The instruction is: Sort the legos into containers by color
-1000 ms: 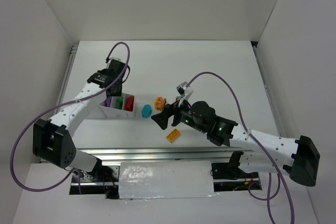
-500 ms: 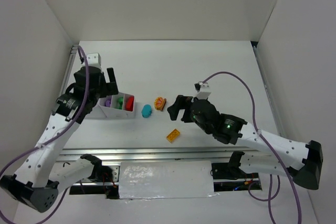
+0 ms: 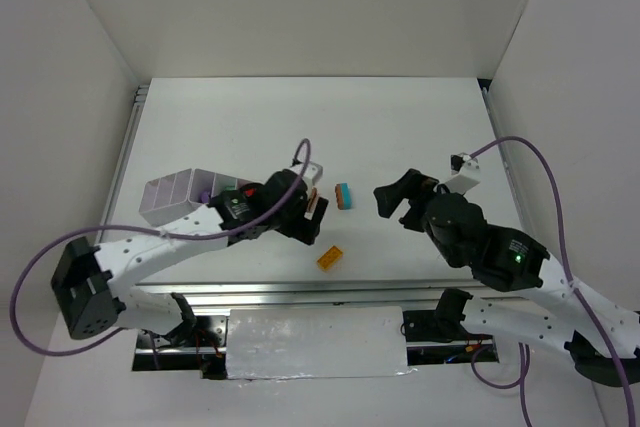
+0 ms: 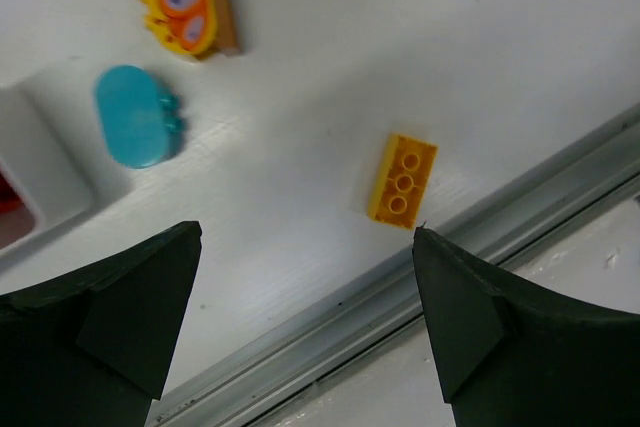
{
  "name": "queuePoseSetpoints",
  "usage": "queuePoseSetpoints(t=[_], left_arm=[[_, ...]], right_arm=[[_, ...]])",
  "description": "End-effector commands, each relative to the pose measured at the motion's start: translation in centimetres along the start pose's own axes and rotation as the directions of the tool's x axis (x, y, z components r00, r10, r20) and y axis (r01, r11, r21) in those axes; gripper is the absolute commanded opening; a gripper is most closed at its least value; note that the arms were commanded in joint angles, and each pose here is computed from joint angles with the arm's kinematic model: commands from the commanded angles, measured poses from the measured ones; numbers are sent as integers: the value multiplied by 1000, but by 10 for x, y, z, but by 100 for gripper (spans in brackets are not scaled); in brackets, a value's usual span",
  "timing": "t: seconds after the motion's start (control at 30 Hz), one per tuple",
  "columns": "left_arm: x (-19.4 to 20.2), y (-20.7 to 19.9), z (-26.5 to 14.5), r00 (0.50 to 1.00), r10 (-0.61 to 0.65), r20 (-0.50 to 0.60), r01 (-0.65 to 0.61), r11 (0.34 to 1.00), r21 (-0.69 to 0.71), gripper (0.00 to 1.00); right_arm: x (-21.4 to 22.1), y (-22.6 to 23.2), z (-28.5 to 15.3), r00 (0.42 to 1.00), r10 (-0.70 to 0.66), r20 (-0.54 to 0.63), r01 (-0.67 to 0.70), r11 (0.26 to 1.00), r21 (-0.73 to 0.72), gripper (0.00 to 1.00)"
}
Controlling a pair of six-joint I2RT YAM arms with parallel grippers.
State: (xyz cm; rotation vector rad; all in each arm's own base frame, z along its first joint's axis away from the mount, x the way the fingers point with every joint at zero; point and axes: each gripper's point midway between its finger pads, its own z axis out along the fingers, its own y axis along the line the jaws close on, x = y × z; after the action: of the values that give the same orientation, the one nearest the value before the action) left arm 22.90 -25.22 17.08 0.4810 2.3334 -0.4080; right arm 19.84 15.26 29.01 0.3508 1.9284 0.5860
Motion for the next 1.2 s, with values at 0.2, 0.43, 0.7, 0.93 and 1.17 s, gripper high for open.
queuePoseSetpoints(t=[0.2,0.43,0.7,0.93,1.17], left_arm=[[34,-72,64,979,172,-110,-159,980,116,99],[72,-73,94,958,203,-201,-184,977,106,98],[93,-81,119,945,221,-242,-199,973,115,86],[107,-74,128,933,218,-286,-202,976,85,59],[65,-63,96,961,208,-180,-210,978,9,0]], right_arm=[[16,-23,-2,994,-88,-58,91,994,54,100],[14,-19,-4,995,-89,-43,89,996,7,100],[25,-18,3,991,-116,-69,116,993,-2,100],[23,-22,1,992,-117,-56,117,993,-1,100],[16,-23,-3,994,-107,-32,107,994,-4,100]])
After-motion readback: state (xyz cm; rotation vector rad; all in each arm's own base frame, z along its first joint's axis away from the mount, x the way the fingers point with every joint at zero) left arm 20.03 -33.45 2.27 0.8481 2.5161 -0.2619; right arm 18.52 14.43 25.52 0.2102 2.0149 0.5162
